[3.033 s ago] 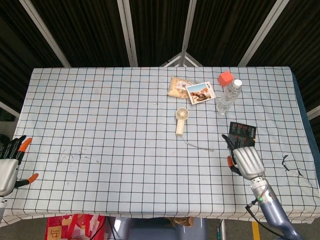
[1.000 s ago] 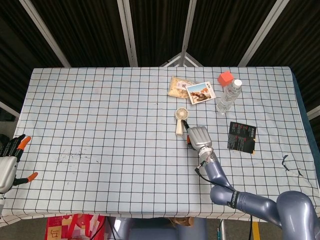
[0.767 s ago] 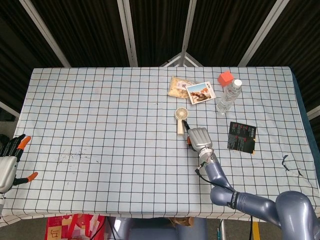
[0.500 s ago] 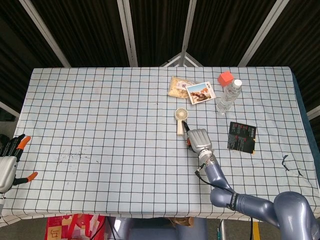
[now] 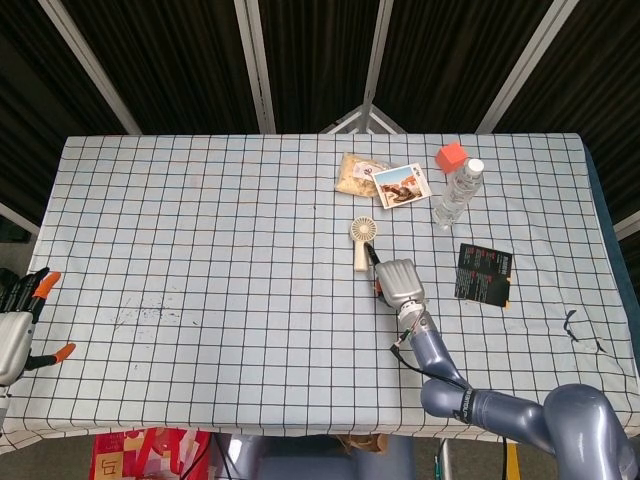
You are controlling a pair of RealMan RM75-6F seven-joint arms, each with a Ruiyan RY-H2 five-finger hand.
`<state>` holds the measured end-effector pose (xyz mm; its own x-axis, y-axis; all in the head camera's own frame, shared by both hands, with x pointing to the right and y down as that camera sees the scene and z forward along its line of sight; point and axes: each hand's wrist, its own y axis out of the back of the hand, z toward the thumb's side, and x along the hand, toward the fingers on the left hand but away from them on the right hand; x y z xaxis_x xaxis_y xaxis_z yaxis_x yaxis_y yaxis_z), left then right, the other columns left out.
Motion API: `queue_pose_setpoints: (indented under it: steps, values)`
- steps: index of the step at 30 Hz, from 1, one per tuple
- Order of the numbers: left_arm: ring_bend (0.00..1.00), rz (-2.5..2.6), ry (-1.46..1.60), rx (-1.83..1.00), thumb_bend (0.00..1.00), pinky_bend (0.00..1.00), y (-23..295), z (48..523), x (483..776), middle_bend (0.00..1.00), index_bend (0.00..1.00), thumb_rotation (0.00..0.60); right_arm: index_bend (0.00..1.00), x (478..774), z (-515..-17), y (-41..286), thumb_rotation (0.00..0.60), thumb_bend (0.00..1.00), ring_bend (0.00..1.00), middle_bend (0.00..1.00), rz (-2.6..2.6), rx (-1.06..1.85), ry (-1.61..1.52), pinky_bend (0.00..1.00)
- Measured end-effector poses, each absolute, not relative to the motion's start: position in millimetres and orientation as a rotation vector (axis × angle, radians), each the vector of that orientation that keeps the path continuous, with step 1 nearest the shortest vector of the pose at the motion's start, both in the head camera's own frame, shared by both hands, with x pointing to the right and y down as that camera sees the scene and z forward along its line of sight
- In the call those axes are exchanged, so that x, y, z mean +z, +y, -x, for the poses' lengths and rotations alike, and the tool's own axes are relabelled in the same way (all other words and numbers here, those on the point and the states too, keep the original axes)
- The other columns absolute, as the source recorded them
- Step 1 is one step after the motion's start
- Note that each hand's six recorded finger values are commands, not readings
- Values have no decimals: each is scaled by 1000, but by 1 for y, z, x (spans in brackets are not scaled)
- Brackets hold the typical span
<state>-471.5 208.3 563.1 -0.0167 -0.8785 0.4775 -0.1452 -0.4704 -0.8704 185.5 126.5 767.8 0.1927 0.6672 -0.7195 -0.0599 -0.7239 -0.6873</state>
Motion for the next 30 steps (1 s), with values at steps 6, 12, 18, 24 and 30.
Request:
queue_pose_setpoints:
  steps: [6, 12, 18, 24, 30]
  values:
    - [0, 1653, 1081, -1545, 88, 0, 208, 472, 563, 0, 0, 600, 0, 758, -179, 120, 600, 831, 919, 817, 1887, 1555, -601, 897]
    - [0, 1651, 1083, -1545, 88, 0, 208, 472, 563, 0, 0, 600, 0, 733, -171, 107, 600, 830, 920, 817, 1876, 1467, -674, 896]
    - [0, 1646, 1082, -1539, 88, 0, 209, 472, 561, 0, 0, 600, 0, 703, -184, 100, 600, 831, 920, 817, 1837, 1399, -732, 897]
    - [0, 1644, 1081, -1532, 88, 0, 209, 471, 560, 0, 0, 600, 0, 672, -220, 109, 600, 830, 902, 815, 1792, 1379, -775, 884]
    - [0, 1634, 1074, -1517, 88, 0, 211, 469, 558, 0, 0, 600, 0, 647, -267, 132, 600, 747, 449, 450, 1738, 1404, -794, 463]
